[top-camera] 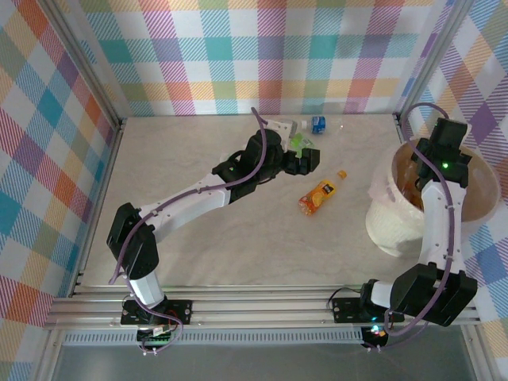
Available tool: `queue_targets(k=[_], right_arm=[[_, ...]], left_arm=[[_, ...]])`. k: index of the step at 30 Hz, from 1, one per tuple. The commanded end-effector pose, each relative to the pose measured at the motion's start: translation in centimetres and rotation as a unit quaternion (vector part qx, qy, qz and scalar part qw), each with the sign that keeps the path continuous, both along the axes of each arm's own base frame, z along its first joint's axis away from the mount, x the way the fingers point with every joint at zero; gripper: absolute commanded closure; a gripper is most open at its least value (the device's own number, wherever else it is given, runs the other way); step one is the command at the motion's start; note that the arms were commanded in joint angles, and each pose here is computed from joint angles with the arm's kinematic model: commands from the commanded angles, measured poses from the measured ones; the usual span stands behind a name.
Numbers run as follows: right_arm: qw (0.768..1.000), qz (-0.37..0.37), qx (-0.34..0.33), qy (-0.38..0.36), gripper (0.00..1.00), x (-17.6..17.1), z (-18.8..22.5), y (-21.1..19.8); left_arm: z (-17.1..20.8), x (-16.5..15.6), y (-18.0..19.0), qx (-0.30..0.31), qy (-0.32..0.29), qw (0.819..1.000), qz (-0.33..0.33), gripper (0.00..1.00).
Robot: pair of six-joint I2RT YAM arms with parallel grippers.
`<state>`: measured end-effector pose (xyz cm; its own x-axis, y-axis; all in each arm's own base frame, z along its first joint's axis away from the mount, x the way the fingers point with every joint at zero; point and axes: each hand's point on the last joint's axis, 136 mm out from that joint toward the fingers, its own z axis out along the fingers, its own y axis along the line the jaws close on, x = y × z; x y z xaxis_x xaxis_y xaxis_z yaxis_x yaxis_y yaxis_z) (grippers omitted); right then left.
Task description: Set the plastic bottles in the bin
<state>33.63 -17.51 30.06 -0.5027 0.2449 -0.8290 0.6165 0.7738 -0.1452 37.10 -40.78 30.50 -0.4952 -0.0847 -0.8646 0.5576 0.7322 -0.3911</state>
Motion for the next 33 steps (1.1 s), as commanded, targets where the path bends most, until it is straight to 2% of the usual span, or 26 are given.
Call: queue_targets(k=[1,4,8,15,20,23,29,33], right_arm=[[1.000,-0.021,-0.012,-0.016,0.30,0.1,0.7,-1.1],[0.999,-0.026,-0.013,-0.014,0.37,-0.1,0.6,-1.3],[0.999,-0.018,-0.012,-0.048,0.46,-0.8,2.3,-0.7],[0.988,0.003,0.019,-0.153,0.51,-2.5,7.1,1.0],[0.976,0.022,0.096,-0.197,0.51,-2.4,6.7,1.6],[0.970,0.047,0.136,-0.194,0.51,-2.3,6.3,2.7],[0.977,0.061,0.136,-0.155,0.53,-4.9,7.3,4.3],[0.965,0.106,0.166,-0.174,0.53,-5.4,8.4,6.7]], left_arm=[[1.3,0.2,-0.1,-0.008,-0.009,1.000,0.005,0.00],[1.2,0.2,0.1,-0.004,-0.009,1.000,0.008,0.00],[1.2,0.2,0.2,-0.001,-0.010,1.000,0.010,0.00],[1.0,0.2,0.0,0.000,-0.009,1.000,0.007,0.00],[0.8,0.3,0.2,0.006,-0.008,1.000,0.009,0.00],[1.0,0.2,0.3,0.006,-0.010,1.000,0.010,0.00],[1.1,0.1,0.2,0.002,-0.010,1.000,0.006,0.00],[1.0,0.0,-0.1,-0.003,-0.008,1.000,-0.003,0.00]])
